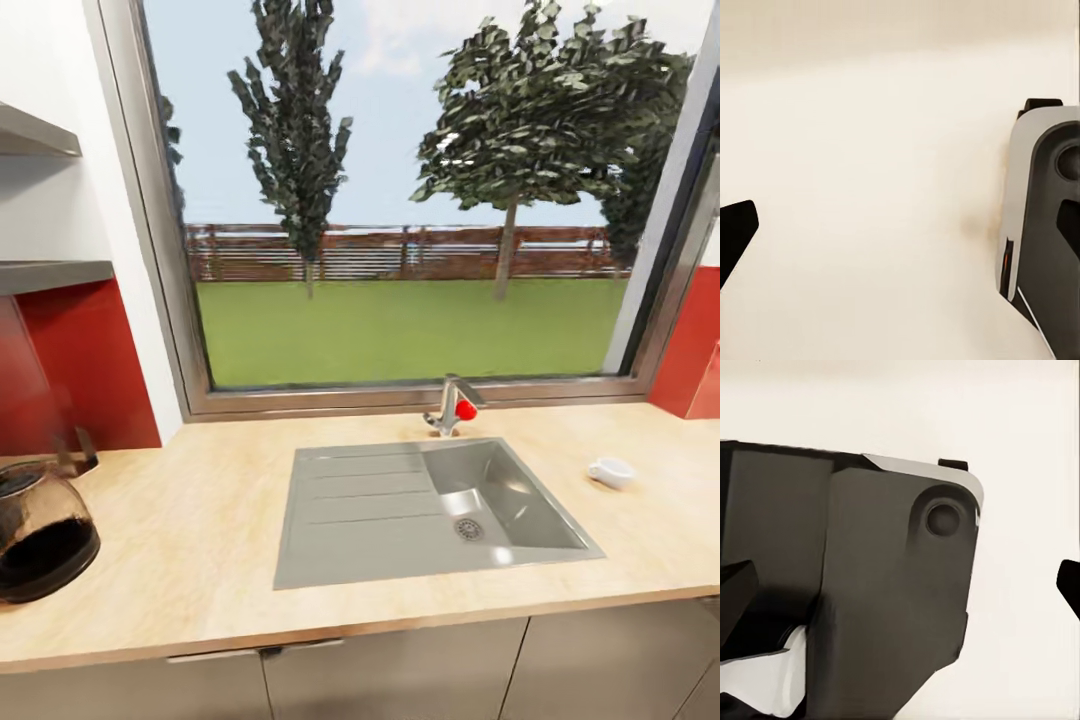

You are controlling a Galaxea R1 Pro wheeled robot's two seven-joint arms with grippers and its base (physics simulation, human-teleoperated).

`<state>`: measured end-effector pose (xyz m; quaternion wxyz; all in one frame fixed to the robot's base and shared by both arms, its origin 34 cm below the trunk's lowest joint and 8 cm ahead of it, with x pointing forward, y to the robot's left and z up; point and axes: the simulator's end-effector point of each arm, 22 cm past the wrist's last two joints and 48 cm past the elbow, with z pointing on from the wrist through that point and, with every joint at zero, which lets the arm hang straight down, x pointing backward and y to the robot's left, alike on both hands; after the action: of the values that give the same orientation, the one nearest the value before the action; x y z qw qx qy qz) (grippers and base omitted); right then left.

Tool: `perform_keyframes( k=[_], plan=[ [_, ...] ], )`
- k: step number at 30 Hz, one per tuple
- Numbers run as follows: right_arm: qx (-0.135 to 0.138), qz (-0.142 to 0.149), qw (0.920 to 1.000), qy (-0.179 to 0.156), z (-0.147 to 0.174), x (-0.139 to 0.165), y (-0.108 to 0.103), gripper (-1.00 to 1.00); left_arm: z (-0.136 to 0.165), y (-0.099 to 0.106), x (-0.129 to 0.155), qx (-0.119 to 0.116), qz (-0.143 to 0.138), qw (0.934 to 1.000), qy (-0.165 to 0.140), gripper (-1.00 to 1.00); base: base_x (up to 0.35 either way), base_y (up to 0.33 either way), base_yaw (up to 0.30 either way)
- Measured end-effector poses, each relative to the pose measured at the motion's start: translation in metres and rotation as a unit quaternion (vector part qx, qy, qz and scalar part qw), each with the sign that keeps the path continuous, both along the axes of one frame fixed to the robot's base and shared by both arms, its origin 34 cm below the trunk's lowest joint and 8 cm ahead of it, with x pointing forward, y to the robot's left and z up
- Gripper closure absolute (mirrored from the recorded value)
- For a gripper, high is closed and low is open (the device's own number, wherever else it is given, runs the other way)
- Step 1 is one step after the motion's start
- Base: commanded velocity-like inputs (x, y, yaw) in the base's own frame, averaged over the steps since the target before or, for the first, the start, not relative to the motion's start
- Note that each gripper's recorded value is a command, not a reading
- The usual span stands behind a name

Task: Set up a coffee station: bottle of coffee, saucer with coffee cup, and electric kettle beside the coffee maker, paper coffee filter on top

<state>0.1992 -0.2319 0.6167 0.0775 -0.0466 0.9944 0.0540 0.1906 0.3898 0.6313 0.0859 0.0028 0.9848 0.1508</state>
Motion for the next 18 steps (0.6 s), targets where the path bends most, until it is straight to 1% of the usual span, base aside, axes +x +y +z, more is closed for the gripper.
perform_keyframes(
  k=[1,5,7,11,18],
  plan=[
    [-0.001,-0.003,1.0,0.001,0.0,0.0,-0.002,-1.0,0.0,0.0,0.0,0.0,-0.001,1.0,0.0,-1.0,0.0,-0.213,-0.268],
    [-0.004,-0.035,0.9994,0.003,-0.001,-0.001,-0.009,-1.0,-0.003,-0.01,-0.007,-0.008,-0.014,0.9998,0.011,-1.0,0.0,-0.249,-0.265],
    [-0.004,-0.04,0.9992,0.004,-0.001,-0.001,-0.01,-1.0,-0.004,-0.013,-0.009,-0.011,-0.019,0.9997,0.015,-1.0,0.0,-0.265,-0.211],
    [-0.003,-0.044,0.999,0.004,-0.001,-0.001,-0.01,-1.0,-0.005,-0.016,-0.011,-0.013,-0.024,0.9995,0.018,-1.0,0.0,-0.271,-0.076],
    [-0.003,-0.046,0.9989,0.004,-0.001,-0.001,-0.009,-1.0,-0.006,-0.018,-0.013,-0.015,-0.026,0.9994,0.02,-1.0,0.006,-0.273,-0.011]
  ],
)
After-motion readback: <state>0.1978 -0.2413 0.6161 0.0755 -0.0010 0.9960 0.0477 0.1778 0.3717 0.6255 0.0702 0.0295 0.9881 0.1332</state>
